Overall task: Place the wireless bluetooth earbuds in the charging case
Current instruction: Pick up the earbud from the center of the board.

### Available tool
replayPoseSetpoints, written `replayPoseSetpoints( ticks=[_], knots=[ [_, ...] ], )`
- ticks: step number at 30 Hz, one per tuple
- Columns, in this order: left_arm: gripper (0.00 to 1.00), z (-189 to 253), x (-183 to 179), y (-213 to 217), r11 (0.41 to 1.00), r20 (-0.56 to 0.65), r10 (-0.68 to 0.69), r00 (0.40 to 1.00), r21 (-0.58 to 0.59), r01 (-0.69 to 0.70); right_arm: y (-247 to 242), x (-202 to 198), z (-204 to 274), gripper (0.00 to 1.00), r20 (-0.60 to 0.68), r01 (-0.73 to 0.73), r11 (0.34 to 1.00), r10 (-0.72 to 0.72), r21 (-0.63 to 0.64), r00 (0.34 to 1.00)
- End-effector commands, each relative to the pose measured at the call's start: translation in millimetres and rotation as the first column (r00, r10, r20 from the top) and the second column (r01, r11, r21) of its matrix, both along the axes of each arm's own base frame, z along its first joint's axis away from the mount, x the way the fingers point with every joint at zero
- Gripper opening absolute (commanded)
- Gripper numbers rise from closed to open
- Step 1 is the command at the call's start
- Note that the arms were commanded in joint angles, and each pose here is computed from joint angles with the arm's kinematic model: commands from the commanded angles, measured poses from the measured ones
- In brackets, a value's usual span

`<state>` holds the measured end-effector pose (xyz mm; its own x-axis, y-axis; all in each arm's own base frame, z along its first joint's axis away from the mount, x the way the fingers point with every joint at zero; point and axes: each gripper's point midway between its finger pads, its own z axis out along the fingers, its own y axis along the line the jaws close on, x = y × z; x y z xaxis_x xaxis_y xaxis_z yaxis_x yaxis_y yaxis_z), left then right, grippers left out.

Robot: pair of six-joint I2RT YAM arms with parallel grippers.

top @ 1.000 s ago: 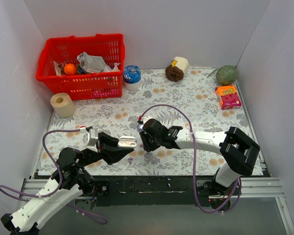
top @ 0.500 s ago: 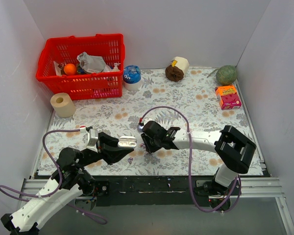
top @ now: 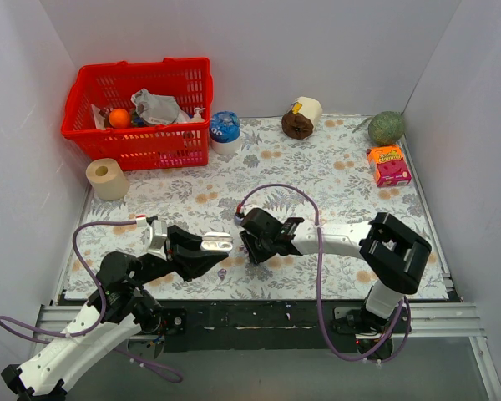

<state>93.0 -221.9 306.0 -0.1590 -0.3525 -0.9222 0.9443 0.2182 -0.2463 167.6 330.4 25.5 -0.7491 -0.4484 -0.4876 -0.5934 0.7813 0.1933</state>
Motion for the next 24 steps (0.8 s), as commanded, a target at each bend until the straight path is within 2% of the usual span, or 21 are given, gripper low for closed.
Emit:
replayPoseSetpoints(
  ticks=[1,11,24],
  knots=[
    [0.0,10.0,-2.3,1.3,1.0,0.018,-0.005,1.0,-0.019,0.005,15.9,-1.9,4.3,0.38,0.001,-0.029,0.999,0.029,0.03,1.0],
    [0.0,9.7,-3.2,3.5,1.0,0.02,0.001,1.0,-0.022,-0.001,8.4,7.5,23.4,0.39,0.058,0.017,0.999,-0.018,0.027,0.998],
    [0.0,9.7,-3.5,3.6,1.0,0.018,0.0,1.0,-0.024,0.0,22.6,8.9,28.7,0.41,0.037,0.034,0.996,-0.037,0.087,0.999]
  ],
)
